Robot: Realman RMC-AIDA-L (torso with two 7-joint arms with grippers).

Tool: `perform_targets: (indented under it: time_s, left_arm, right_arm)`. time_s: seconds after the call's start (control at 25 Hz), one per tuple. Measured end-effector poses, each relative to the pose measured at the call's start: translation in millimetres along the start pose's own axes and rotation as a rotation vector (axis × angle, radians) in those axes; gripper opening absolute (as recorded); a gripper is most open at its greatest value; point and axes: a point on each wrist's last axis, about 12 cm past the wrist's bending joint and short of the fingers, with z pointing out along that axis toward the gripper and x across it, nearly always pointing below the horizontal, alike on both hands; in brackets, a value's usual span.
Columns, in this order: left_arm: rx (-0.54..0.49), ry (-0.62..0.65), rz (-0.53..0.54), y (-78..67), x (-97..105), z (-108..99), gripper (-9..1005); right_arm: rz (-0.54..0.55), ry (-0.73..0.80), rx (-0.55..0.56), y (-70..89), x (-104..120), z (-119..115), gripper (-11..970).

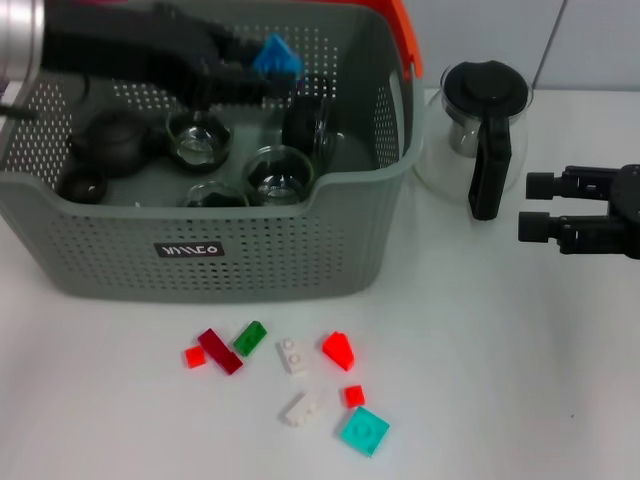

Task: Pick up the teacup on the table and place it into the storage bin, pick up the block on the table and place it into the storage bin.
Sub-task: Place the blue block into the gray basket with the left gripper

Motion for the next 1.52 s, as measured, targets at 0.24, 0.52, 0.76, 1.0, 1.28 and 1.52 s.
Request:
perform_targets:
  time_s: [0.24,0.52,0.76,1.0,1.28,1.52]
  left_arm:
    - [-0.098,0.086,-0.041,32.9,-17,14,401]
    - [-0.251,0.239,-0.053,62.5,-5,45,401]
    - [-0.279,0.376,0.007,60.1,12,78,400]
    - [-0.321,0.483,0.075,54.0,24,103,400]
    - [-0.373,0.529,0.119,53.1,25,111,400]
    - [-0.406,0.533,0.119,58.4,24,107,401]
  right_arm:
    - [-0.002,0.0,-0.003,0.1,-1,0,822]
    - [0.0,0.0,-0.006,0.2,-1,1,822]
    - [0.008,0.002,-0.01,0.8,-1,0,822]
    - [0.009,0.003,-0.011,0.9,-1,0,821]
    - [0.01,0.003,-0.012,1.0,-1,0,821]
    - [0.01,0.003,-0.012,1.0,-1,0,821]
